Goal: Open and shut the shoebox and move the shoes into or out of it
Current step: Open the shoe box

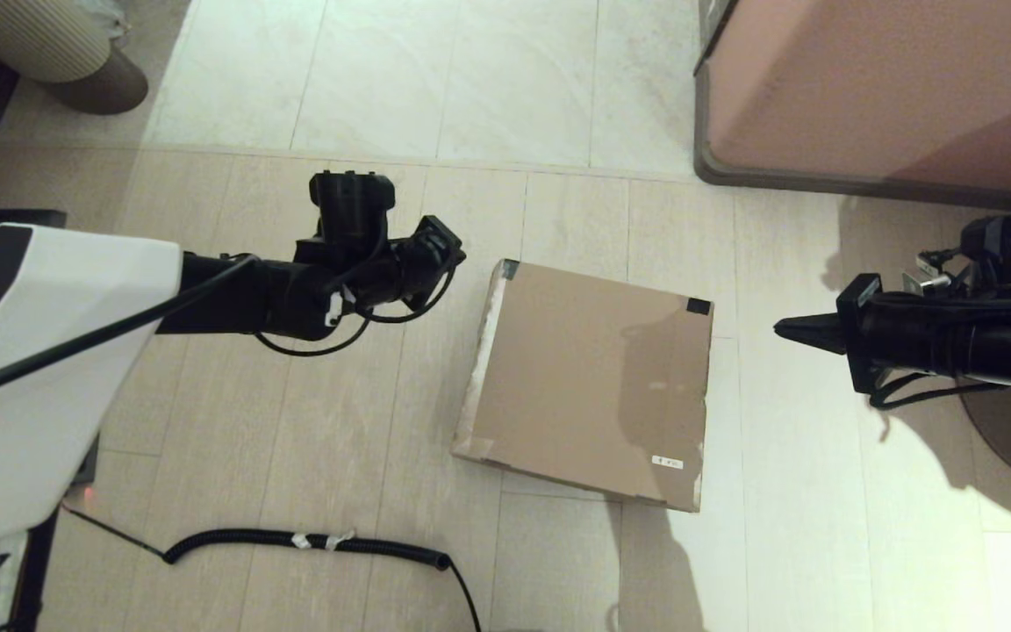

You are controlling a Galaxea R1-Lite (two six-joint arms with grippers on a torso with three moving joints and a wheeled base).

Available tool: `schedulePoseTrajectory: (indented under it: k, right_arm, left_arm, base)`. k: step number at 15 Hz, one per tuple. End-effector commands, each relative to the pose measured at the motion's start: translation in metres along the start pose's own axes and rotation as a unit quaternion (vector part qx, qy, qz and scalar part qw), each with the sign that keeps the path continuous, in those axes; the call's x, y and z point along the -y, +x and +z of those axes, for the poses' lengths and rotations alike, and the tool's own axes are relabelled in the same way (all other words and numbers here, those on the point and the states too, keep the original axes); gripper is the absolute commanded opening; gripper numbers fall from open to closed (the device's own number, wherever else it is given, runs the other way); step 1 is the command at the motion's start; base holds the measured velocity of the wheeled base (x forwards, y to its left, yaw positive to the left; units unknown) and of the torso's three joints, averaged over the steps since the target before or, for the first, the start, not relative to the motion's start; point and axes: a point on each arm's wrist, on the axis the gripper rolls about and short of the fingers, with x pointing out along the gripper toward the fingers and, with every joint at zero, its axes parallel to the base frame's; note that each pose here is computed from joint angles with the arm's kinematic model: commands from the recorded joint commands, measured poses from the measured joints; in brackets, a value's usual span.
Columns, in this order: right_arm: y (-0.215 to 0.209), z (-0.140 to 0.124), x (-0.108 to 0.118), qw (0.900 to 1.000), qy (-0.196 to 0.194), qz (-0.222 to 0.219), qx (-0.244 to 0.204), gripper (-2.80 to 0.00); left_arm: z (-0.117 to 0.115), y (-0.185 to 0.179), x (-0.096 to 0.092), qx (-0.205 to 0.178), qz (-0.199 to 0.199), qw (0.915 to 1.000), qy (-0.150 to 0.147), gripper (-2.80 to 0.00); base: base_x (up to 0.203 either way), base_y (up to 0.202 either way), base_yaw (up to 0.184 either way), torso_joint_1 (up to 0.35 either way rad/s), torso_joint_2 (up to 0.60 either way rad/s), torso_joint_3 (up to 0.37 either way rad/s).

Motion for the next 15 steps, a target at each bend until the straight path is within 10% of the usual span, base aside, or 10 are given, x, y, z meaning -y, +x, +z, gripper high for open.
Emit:
schedulePoseTrajectory:
  k: [1, 4, 7, 15]
  right_arm:
    - [0.003, -0.002, 0.017, 1.000, -0.007, -0.023, -0.005, -2.80]
    - [0.016, -0.022, 0.076, 0.986, -0.119, -0.113, -0.009, -2.80]
    - [0.039, -0.040, 0.129, 0.976, -0.186, -0.115, 0.020, -2.80]
    - [0.105, -0.091, 0.176, 0.967, -0.242, -0.074, -0.007, -2.80]
  left_arm:
    - [-0.007, 0.002, -0.014, -0.018, 0.028, 0.9994, 0.009, -2.80]
    - [-0.041, 0.003, -0.072, -0.076, 0.116, 0.9763, 0.166, -2.80]
    - [-0.069, 0.013, -0.110, -0.071, 0.116, 0.9564, 0.258, -2.80]
    - [-0.085, 0.042, -0.126, -0.076, 0.108, 0.9517, 0.278, -2.80]
  base:
    - [0.000, 0.000, 0.000, 0.000, 0.00, 0.000]
    - [0.000, 0.000, 0.000, 0.000, 0.00, 0.000]
    - [0.000, 0.000, 0.000, 0.000, 0.00, 0.000]
    - [0.000, 0.000, 0.000, 0.000, 0.00, 0.000]
